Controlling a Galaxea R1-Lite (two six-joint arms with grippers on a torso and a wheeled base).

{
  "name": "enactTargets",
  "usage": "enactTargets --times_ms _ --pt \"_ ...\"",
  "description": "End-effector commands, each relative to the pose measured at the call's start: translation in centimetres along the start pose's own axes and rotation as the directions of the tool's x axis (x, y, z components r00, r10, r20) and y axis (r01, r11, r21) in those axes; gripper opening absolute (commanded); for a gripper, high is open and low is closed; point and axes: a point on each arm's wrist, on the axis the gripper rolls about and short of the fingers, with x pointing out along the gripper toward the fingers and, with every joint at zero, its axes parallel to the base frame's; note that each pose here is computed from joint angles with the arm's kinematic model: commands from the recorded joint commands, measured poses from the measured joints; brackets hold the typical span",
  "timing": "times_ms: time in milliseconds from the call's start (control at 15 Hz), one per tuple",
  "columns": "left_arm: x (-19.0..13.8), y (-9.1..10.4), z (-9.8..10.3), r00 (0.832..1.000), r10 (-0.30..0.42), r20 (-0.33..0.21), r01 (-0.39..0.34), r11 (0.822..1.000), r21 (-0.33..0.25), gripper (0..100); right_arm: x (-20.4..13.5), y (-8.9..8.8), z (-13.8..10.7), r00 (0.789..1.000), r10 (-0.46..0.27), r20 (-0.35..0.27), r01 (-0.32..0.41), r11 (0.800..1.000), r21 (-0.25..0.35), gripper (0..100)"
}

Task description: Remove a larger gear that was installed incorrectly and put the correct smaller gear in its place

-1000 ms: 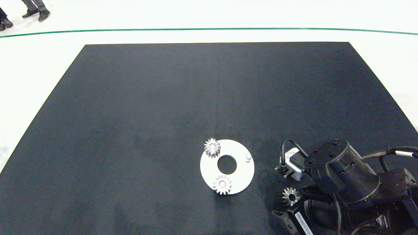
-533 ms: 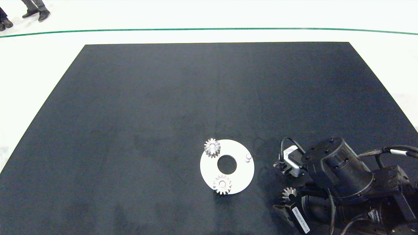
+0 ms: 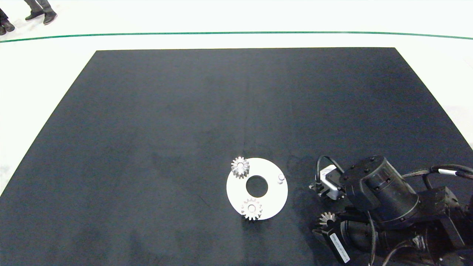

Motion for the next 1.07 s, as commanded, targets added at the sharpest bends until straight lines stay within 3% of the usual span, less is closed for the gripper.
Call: enactTargets --times_ms 67,867,933,1067 --pt "0.0 0.0 0.0 1.000 0.001 -0.005 -0.001 1.000 0.001 100 0.0 0.0 0.0 1.000 -0.002 -0.002 0.002 1.000 0.000 56" --pt "0.0 0.0 -0.1 1.000 0.001 -0.004 -0.001 1.000 0.001 100 -0.1 0.2 0.3 0.999 0.007 0.035 -0.007 1.000 0.009 32" --pt "0.0 0.0 -0.1 1.000 0.001 -0.004 -0.001 1.000 0.001 100 -0.4 0.1 0.4 0.999 0.010 0.047 -0.011 1.000 0.006 31" --pt "0.0 0.0 -0.1 1.000 0.001 -0.004 -0.001 1.000 0.001 100 -2.4 0.0 2.3 0.989 0.028 0.144 -0.032 0.999 0.026 26"
